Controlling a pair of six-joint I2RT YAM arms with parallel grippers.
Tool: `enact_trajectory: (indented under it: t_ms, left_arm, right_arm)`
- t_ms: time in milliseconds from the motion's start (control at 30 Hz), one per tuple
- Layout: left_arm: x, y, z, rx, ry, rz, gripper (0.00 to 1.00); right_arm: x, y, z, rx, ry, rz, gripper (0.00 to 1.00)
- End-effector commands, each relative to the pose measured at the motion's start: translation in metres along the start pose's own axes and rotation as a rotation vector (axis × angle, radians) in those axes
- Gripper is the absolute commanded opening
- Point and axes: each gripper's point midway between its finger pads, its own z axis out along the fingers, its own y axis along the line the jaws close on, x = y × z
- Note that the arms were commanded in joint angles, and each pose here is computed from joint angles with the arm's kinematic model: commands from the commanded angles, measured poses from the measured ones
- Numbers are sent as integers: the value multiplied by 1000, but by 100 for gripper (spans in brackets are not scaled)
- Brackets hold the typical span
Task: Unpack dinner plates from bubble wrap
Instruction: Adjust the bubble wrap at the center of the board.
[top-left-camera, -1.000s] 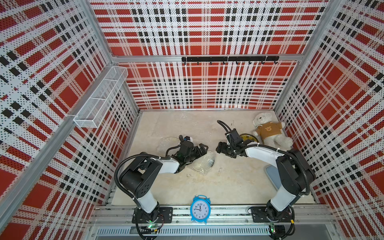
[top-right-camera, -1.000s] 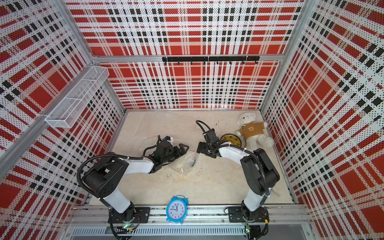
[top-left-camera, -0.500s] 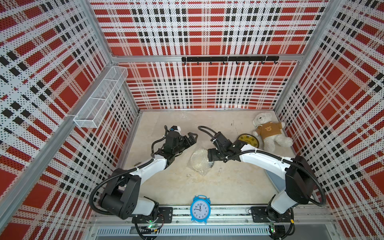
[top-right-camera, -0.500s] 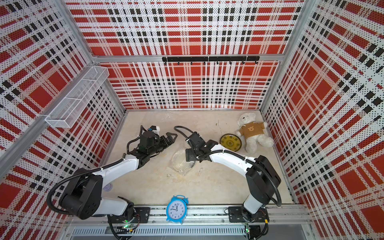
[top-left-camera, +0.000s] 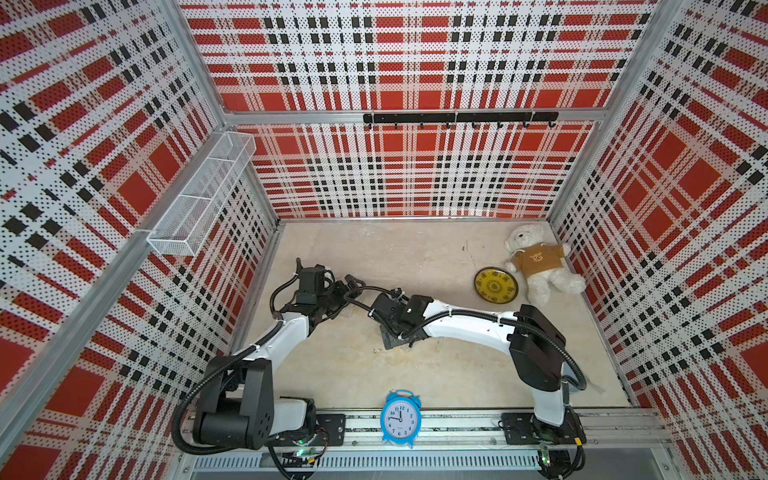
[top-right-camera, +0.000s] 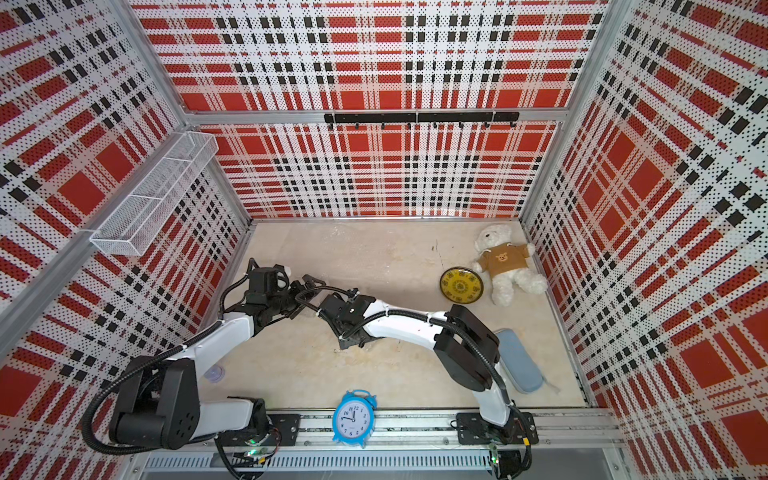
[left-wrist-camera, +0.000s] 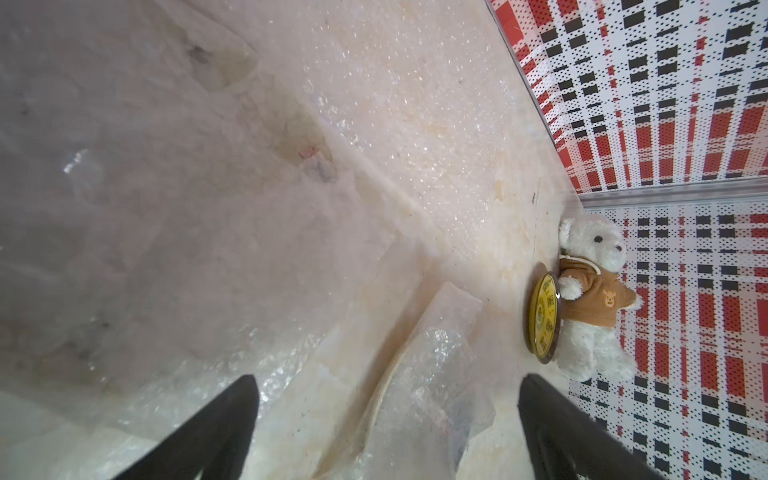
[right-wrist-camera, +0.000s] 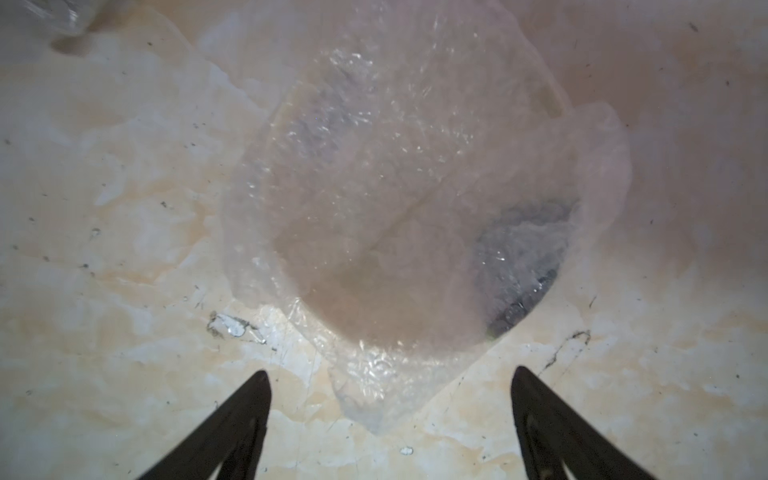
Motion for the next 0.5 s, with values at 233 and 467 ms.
enact_trajectory:
  t_ms: [233,467]
  left_arm:
    - [9,-4,-4,49,30,-2,99]
    - [21,-11,1,52,54,17,100]
  right_arm:
    - [15,-27,32,124,75,43,86]
    - [-2,-56,30,137,48,40,78]
